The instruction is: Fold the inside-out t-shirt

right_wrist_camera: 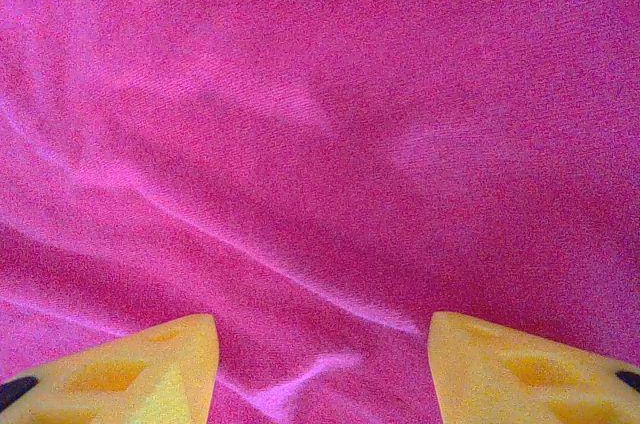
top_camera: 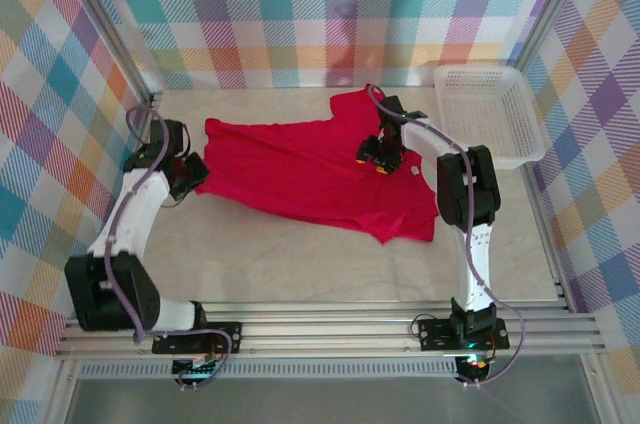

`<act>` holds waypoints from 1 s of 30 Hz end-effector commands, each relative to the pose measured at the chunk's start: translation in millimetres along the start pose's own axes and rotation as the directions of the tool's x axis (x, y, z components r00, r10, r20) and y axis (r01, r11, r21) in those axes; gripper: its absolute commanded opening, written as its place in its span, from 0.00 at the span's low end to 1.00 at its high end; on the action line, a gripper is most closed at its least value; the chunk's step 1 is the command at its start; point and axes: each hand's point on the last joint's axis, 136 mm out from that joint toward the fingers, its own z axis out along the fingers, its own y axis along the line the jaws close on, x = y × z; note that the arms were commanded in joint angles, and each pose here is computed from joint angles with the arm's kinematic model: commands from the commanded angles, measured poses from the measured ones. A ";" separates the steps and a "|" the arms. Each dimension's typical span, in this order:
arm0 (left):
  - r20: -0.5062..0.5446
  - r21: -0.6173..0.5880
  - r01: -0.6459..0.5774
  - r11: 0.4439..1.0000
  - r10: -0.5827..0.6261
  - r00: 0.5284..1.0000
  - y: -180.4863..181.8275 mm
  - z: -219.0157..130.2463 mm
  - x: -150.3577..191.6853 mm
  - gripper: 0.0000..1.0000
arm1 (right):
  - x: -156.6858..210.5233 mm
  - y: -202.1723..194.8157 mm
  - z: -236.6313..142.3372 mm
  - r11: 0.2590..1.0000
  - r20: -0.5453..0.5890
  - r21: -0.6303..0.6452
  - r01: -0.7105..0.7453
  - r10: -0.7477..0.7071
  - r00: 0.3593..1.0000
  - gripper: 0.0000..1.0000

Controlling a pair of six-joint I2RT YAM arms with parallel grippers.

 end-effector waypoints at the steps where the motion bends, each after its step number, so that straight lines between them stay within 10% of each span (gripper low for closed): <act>1: -0.091 -0.056 -0.010 0.998 0.005 0.996 27.5 -7.5 47.4 0.00 | 7.8 1.1 -2.2 1.000 -0.030 0.009 -0.024 0.024 0.999 0.58; 10: -0.153 -0.105 -0.014 0.994 -0.002 0.988 62.0 -20.6 99.0 0.11 | 14.3 4.4 -9.2 0.999 -0.030 -0.026 -0.026 0.026 0.999 0.58; 20: 0.104 -0.252 -0.098 0.963 0.128 0.986 63.0 -79.7 16.5 0.40 | 49.9 11.5 -91.8 0.994 0.030 -0.097 0.057 -0.055 0.998 0.62; 30: -0.100 0.241 0.089 0.967 -0.067 0.993 -76.6 41.7 19.1 0.35 | 133.7 -66.7 -91.1 0.999 -0.026 0.043 0.020 -0.019 0.999 0.67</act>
